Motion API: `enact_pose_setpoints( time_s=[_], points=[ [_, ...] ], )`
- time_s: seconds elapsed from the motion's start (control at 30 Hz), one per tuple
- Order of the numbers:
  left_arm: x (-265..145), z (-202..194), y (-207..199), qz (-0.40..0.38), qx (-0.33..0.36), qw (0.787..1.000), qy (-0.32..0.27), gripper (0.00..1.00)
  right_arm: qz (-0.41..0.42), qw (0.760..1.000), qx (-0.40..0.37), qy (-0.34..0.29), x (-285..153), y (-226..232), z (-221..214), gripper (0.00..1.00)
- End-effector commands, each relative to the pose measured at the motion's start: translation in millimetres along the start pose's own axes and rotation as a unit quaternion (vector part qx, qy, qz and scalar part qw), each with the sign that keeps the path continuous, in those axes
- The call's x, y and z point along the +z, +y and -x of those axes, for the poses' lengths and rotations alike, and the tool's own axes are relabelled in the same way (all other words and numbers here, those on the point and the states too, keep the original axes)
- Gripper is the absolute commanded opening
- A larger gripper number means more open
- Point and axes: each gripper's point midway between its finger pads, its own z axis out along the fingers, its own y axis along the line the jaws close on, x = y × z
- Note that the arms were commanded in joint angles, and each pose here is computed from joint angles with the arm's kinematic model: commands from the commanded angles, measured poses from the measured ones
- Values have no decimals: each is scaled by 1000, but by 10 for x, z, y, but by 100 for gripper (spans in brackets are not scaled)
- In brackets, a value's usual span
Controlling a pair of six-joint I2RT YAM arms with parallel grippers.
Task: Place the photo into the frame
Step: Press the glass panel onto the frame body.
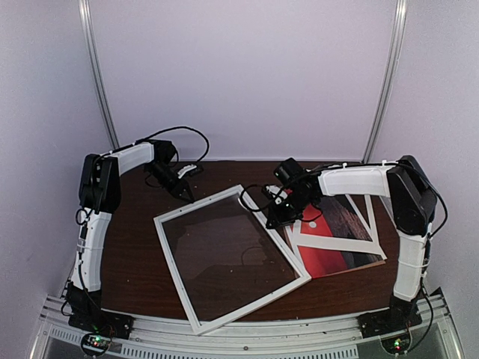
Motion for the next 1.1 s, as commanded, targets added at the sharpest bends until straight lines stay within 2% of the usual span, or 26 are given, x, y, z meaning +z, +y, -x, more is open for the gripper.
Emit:
enact_pose_setpoints(
  time_s=[0.0,0.2,0.4,0.43,0.53,0.6,0.73,0.87,1.07],
  points=[
    [-24,-2,38,-2,-6,1000,-1,0,16,1000,6,-19,-28,45,91,0],
    [-182,60,82,1,-20,1000,-21,0,11,1000,13,-14,22,-9,52,0],
    [-429,67,187,-8,-72,996,-56,0,3,1000,19,-13,33,-71,31,0],
    [-455,43,190,-12,-80,995,-56,5,2,1000,20,-13,33,-84,29,0],
    [-473,-123,165,-18,-93,995,-32,35,3,1000,21,-14,22,-96,33,0],
    [-459,-235,119,-25,-96,995,-18,49,4,1000,20,-16,21,-100,41,0],
    [-436,-407,84,-40,-113,993,-5,60,8,1000,21,-15,34,-96,51,0],
    [-412,-536,30,-59,-123,991,7,60,11,1000,20,-14,46,-91,47,0],
    [-433,-562,-35,-71,-125,990,5,45,13,1000,22,-12,69,-96,41,0]
  ],
)
